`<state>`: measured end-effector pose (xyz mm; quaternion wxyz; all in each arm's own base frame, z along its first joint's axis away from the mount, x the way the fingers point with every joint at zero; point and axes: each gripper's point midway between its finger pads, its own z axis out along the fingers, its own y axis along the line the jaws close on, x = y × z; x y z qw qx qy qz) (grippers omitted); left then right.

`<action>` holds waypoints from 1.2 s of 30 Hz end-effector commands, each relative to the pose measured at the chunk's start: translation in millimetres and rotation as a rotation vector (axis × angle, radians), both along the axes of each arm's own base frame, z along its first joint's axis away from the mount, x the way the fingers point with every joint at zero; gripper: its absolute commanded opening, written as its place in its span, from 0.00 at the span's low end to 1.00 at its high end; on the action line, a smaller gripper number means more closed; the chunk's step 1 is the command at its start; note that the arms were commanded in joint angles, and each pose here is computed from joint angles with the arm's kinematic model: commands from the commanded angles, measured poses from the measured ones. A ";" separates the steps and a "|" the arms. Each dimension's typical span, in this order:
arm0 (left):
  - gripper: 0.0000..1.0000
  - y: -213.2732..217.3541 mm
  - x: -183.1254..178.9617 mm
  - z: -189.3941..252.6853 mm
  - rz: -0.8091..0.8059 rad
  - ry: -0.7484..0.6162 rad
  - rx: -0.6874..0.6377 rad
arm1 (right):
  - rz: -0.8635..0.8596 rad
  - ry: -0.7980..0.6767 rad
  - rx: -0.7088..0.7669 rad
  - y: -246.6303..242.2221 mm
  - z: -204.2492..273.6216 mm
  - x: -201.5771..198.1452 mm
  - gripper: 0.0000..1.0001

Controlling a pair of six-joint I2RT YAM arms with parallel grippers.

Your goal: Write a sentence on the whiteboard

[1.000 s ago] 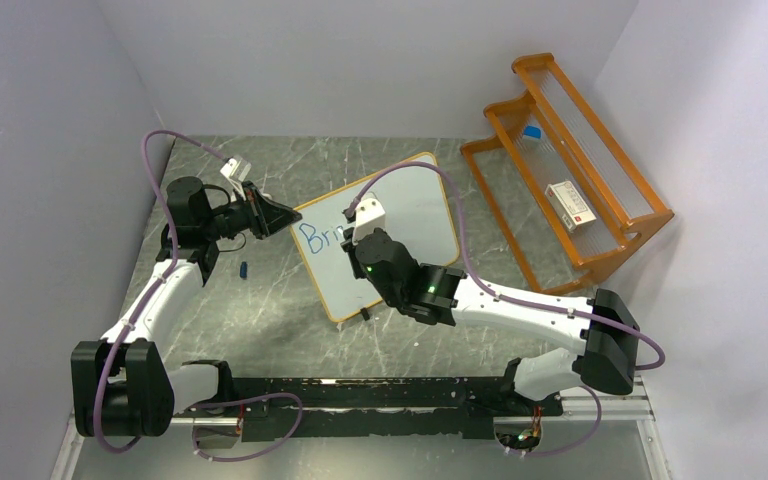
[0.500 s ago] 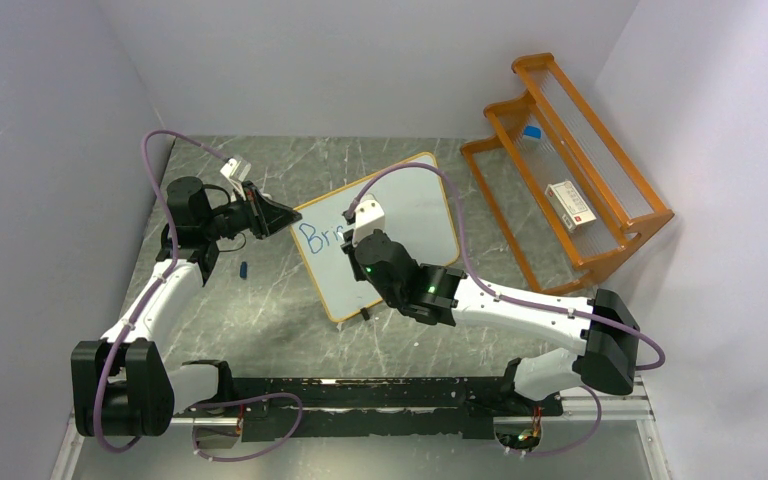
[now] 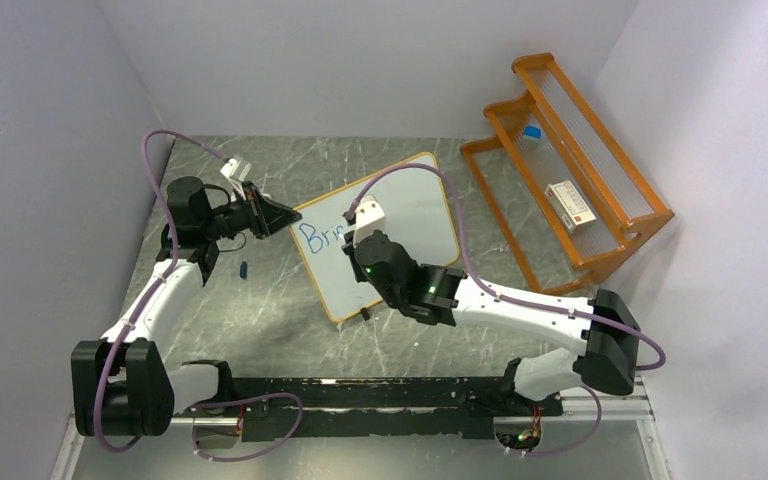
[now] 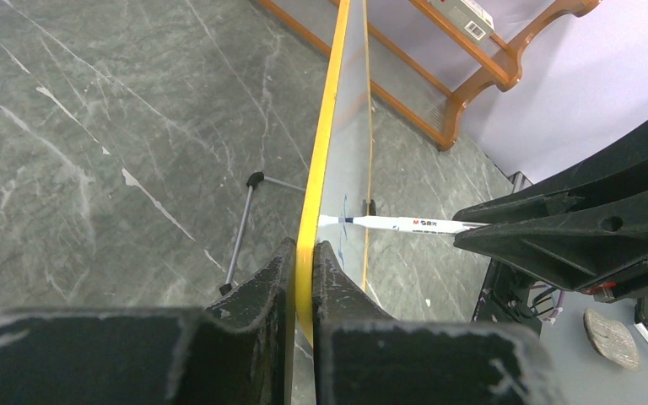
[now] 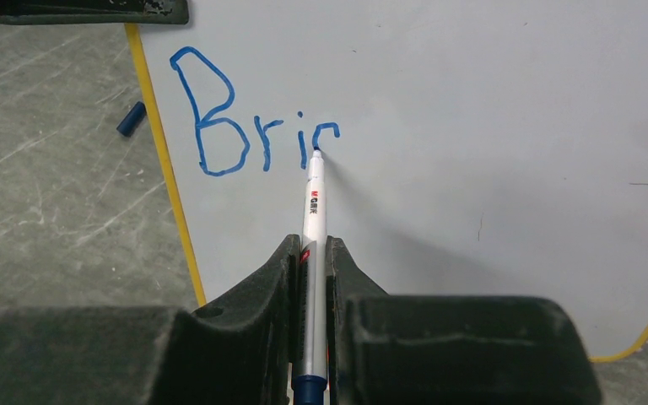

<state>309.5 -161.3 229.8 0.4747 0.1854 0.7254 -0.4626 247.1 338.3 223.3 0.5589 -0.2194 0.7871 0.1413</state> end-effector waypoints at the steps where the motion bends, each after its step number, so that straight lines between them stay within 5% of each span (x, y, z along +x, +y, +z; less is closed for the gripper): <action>1: 0.05 -3.8 -7.9 -30.1 -0.015 0.099 0.035 | -0.019 0.026 -0.061 -14.2 -18.4 -1.9 0.00; 36: 0.05 -4.3 -8.0 -31.7 -0.018 0.102 0.039 | -0.067 -0.062 -0.001 -12.0 10.6 13.6 0.00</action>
